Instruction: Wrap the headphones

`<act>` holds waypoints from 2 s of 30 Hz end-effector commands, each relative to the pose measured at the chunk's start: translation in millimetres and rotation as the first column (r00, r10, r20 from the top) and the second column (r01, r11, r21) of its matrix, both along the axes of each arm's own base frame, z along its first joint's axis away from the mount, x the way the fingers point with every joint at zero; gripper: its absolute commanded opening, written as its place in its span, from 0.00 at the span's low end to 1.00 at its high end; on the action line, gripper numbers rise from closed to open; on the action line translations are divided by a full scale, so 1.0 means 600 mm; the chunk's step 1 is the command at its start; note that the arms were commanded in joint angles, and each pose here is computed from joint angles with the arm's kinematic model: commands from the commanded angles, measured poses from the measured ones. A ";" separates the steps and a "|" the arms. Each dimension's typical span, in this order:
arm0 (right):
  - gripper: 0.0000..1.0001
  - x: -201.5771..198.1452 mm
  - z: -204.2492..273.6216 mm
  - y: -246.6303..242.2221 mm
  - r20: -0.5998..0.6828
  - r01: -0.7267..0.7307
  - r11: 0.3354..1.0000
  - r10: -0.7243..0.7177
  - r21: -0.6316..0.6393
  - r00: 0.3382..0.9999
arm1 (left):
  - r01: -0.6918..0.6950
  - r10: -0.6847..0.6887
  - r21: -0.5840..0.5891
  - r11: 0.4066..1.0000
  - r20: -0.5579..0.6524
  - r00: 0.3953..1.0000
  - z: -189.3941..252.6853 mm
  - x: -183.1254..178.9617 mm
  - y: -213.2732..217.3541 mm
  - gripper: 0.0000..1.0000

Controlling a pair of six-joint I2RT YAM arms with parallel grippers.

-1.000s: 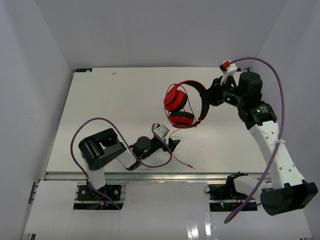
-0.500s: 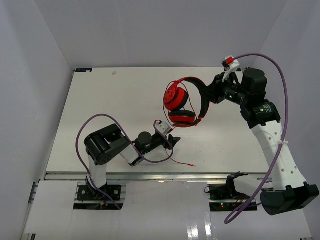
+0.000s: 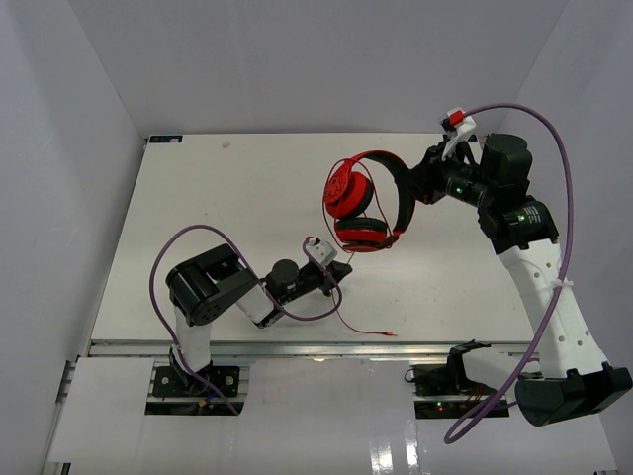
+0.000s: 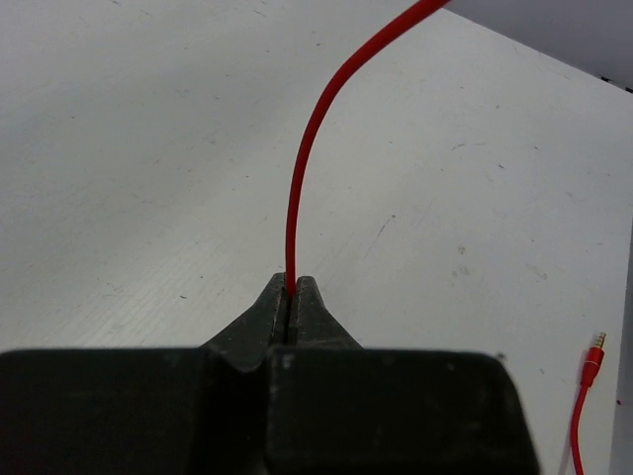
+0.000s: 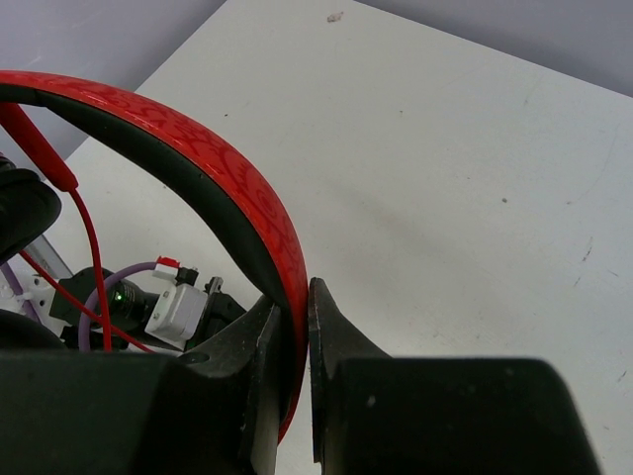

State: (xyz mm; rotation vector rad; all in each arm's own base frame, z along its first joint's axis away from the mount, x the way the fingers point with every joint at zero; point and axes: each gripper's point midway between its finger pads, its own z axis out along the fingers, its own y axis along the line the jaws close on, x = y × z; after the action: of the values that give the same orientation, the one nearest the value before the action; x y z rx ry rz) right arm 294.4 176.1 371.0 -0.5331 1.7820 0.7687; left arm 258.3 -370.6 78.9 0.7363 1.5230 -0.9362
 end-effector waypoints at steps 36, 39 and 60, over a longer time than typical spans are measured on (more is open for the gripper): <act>0.08 0.101 -0.101 -0.245 0.275 0.760 0.644 -0.717 -0.092 0.641 | 0.318 -0.200 0.357 0.878 -0.330 0.922 0.139 -0.301 -0.055 0.00; 0.08 0.100 -0.124 -0.262 0.348 0.780 0.612 -0.709 -0.128 0.613 | 0.281 -0.170 0.390 0.877 -0.295 0.940 0.178 -0.294 -0.045 0.00; 0.08 -0.053 -0.258 -0.055 0.278 -0.056 0.889 0.202 -0.455 0.939 | -0.146 0.090 0.511 0.847 0.134 0.987 0.404 -0.013 0.035 0.00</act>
State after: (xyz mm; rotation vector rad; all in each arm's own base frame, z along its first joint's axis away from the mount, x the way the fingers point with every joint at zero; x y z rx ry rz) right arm 289.5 108.0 195.6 -0.8075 1.7723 0.1443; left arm 197.8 -379.4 299.6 1.1157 1.7681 -0.4918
